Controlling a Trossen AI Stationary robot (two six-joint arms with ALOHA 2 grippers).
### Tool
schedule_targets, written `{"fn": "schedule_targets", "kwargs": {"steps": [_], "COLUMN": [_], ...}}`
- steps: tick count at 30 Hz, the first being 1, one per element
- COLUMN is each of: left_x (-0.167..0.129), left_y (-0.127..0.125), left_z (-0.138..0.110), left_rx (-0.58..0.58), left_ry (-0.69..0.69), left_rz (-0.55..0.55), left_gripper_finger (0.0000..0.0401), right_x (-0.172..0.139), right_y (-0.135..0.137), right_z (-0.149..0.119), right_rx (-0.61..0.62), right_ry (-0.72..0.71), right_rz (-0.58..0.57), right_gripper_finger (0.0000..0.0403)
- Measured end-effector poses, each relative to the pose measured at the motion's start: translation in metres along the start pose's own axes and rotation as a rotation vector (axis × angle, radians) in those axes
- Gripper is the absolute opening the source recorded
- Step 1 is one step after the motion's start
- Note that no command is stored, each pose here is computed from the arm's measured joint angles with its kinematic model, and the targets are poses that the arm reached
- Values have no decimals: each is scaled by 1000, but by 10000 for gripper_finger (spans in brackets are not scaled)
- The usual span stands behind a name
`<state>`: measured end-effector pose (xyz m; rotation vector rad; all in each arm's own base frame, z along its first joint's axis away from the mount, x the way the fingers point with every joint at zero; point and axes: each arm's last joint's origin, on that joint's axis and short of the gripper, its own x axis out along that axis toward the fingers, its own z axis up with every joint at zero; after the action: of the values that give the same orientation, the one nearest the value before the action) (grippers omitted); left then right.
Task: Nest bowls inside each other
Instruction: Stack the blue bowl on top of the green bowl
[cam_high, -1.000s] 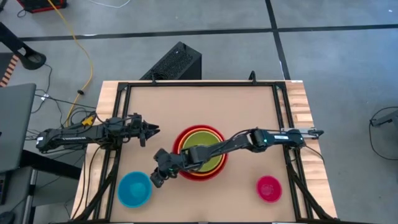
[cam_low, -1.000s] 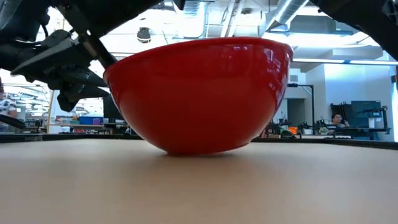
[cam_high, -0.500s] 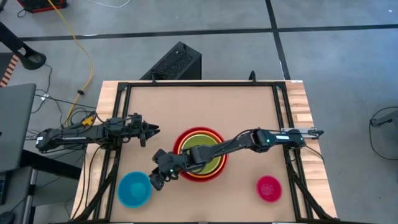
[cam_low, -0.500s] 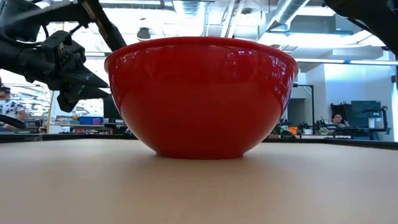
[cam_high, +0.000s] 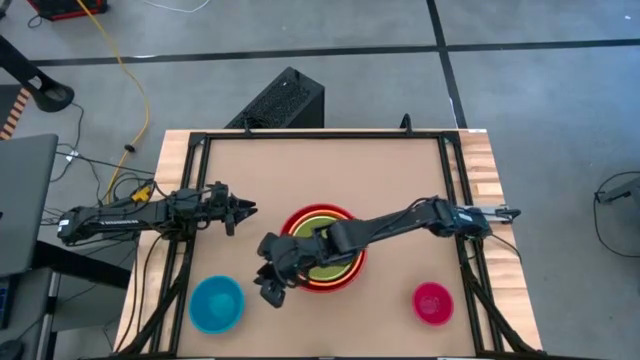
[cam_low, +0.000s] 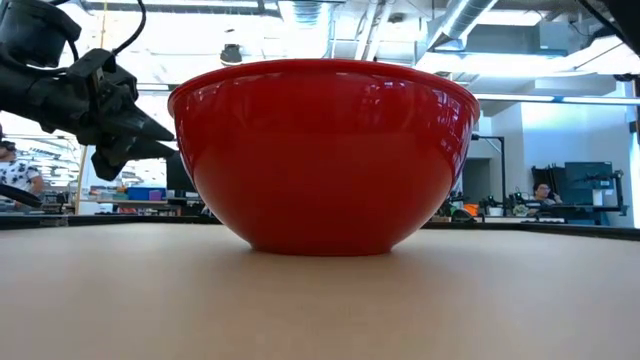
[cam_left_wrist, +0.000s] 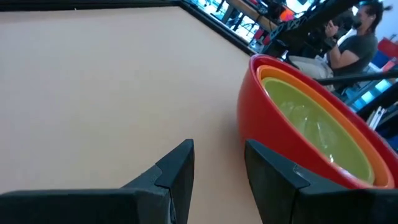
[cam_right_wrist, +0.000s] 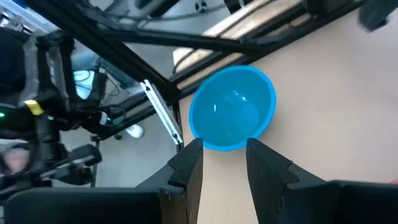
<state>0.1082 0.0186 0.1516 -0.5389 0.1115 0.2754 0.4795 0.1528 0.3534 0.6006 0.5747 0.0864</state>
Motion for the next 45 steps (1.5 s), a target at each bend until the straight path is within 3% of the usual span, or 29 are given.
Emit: {"fn": "schedule_targets", "kwargs": {"steps": [2,5,10,13,16,22,26,29,35,45], "left_x": [0,0,0,-2,-11,-29,-30,-22,-8,-18], "left_y": [0,-1,-3,-13,-33,-73,-92,-105,-136,-176], "left_z": [0,2,4,15,43,101,116,110,68,-2], "left_rx": [-64,-280,-541,-454,-352,-64,59,124,249,582], "left_ry": [-5,-31,-28,-9,-2,221,467,619,896,1070], "left_rz": [-1,0,-45,-216,-273,-136,-68,-64,-122,-125], "left_gripper_finger": [130,130,130,130,130,130,130,130,130,130], "right_x": [-15,-33,-52,-55,-52,-47,-48,-48,-51,-53], "right_y": [9,24,44,48,47,39,35,37,41,47], "right_z": [2,-2,-18,-26,-32,-37,-36,-39,-50,-57], "right_rx": [-5,-22,-70,-87,-95,-99,-101,-107,-124,-120], "right_ry": [-6,-9,-29,-19,16,70,78,91,130,131], "right_rz": [13,9,-81,-116,-138,-190,-206,-210,-235,-244], "right_gripper_finger": [127,127,127,127,127,127,127,127,127,127]}}
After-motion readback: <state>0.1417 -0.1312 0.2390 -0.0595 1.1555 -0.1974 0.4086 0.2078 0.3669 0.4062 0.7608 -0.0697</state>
